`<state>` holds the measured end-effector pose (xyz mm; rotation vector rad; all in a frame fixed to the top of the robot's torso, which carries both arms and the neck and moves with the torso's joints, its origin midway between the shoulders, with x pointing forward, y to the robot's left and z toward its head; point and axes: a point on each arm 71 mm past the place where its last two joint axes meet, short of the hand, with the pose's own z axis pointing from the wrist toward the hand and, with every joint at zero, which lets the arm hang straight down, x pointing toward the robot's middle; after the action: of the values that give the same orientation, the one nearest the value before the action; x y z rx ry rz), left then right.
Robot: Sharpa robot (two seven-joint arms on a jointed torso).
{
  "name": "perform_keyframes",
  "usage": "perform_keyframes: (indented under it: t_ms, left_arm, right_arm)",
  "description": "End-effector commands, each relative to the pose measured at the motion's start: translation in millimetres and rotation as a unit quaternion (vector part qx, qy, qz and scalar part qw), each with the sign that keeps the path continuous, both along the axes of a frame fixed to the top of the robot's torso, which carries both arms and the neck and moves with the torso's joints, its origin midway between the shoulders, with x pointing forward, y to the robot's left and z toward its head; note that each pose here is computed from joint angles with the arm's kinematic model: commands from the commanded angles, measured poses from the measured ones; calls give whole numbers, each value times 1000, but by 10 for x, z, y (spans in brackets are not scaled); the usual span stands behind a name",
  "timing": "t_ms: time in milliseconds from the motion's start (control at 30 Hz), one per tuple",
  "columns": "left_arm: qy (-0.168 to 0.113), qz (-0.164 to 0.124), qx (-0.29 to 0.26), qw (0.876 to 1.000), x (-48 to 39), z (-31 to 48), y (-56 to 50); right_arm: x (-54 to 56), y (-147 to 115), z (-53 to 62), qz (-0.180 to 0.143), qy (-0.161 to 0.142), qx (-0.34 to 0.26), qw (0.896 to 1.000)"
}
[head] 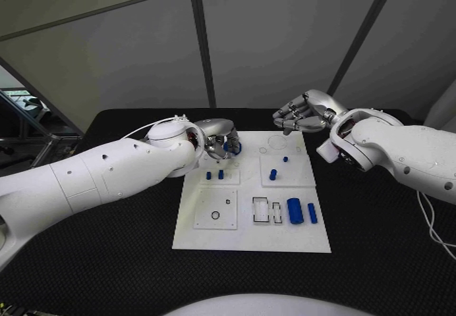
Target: Assemble the parts on the task board
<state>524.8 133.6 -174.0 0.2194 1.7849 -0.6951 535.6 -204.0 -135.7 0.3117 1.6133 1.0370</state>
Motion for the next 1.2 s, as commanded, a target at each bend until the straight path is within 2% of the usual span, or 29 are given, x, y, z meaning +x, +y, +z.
perform_keyframes:
  t_ms: [33,267,433,1200]
  left_arm:
    - [1,3,-1,1000,-11,30,74]
    - [14,24,0,1000,-29,41,307]
    - [22,30,4,999,-41,32,394]
    - [43,37,14,998,7,-81,404]
  right_arm:
    - [-1,0,16,4,-4,1,1000]
    - [0,-14,16,3,-4,1,1000]
    - [0,-14,15,3,-4,1,1000]
    - [1,-1,12,4,-4,1,1000]
